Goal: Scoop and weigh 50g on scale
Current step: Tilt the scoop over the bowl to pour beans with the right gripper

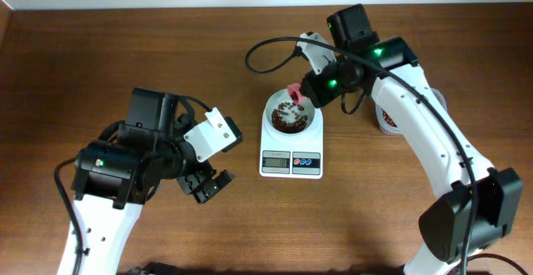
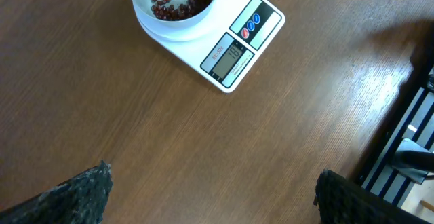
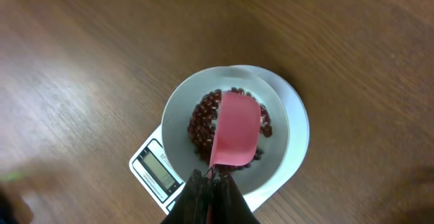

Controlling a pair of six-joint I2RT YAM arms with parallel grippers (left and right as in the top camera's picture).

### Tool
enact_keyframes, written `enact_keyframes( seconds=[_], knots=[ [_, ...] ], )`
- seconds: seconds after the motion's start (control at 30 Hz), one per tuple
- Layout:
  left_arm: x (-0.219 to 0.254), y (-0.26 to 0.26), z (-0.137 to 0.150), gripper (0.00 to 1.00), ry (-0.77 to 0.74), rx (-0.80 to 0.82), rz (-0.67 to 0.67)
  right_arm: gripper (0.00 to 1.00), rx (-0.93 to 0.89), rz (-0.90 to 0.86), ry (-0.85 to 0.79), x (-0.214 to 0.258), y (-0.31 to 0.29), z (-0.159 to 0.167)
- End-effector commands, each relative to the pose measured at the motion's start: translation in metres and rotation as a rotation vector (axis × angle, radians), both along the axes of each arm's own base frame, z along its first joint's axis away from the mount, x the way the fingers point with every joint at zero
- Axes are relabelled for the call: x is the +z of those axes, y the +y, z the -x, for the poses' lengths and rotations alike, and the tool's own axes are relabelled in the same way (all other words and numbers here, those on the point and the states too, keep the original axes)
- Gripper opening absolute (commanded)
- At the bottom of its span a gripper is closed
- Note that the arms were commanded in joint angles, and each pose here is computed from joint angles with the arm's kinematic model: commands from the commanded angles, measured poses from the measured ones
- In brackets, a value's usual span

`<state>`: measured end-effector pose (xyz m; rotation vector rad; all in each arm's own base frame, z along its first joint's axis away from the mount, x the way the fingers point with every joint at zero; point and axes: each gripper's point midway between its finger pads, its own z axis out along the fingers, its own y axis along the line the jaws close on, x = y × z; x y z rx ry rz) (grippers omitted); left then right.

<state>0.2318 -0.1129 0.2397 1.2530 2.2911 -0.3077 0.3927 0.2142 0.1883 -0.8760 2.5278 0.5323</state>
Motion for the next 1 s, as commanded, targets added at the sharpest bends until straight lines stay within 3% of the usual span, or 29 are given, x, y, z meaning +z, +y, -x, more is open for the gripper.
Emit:
enact_keyframes(
  seconds=[0.0,0.1,0.2,0.27,0.33,0.43,0.5,0.6,0.67,0.73,0.8,0.9,0.97],
  knots=[
    [0.0,-0.002,0.001,0.99,-0.003,-0.02,0.008,0.04,-0.01,0.072,-0.054,0.004,-0.013,-0.008],
    [0.0,-0.002,0.001,0.99,-0.003,-0.02,0.008,0.04,0.038,-0.018,-0.024,0.01,0.003,0.001],
    [0.0,-0.002,0.001,0.99,-0.003,-0.02,0.008,0.04,-0.009,0.067,-0.06,0.005,-0.012,-0.009],
    [0.0,-0.002,0.001,0.99,-0.003,-0.02,0.008,0.04,0.051,-0.025,-0.026,0.011,0.007,0.003],
    [0.0,-0.002,0.001,0.99,-0.003,-0.02,0.008,0.04,-0.001,0.071,-0.059,0.005,-0.009,-0.007],
    [0.0,-0.002,0.001,0.99,-0.003,-0.02,0.008,0.04,0.044,-0.013,-0.03,0.01,0.005,0.002],
    [0.0,-0.002,0.001,0.99,-0.003,-0.02,0.008,0.04,0.0,0.067,-0.06,0.005,-0.009,-0.007],
    [0.0,-0.002,0.001,0.99,-0.003,-0.02,0.008,0.04,0.066,-0.026,-0.027,0.011,0.012,0.005],
    [0.0,-0.002,0.001,0.99,-0.003,-0.02,0.008,0.04,0.038,0.078,-0.074,0.005,-0.004,-0.004],
    [0.0,-0.002,0.001,0.99,-0.003,-0.02,0.008,0.04,0.065,-0.007,-0.044,0.011,0.013,0.004],
    [0.0,-0.002,0.001,0.99,-0.003,-0.02,0.008,0.04,0.046,0.088,-0.077,0.005,-0.001,-0.002],
    [0.0,-0.002,0.001,0.99,-0.003,-0.02,0.008,0.04,0.086,0.021,-0.067,0.009,0.015,0.004],
    [0.0,-0.002,0.001,0.99,-0.003,-0.02,0.008,0.04,0.067,0.115,-0.1,0.004,0.001,-0.002]
  ],
)
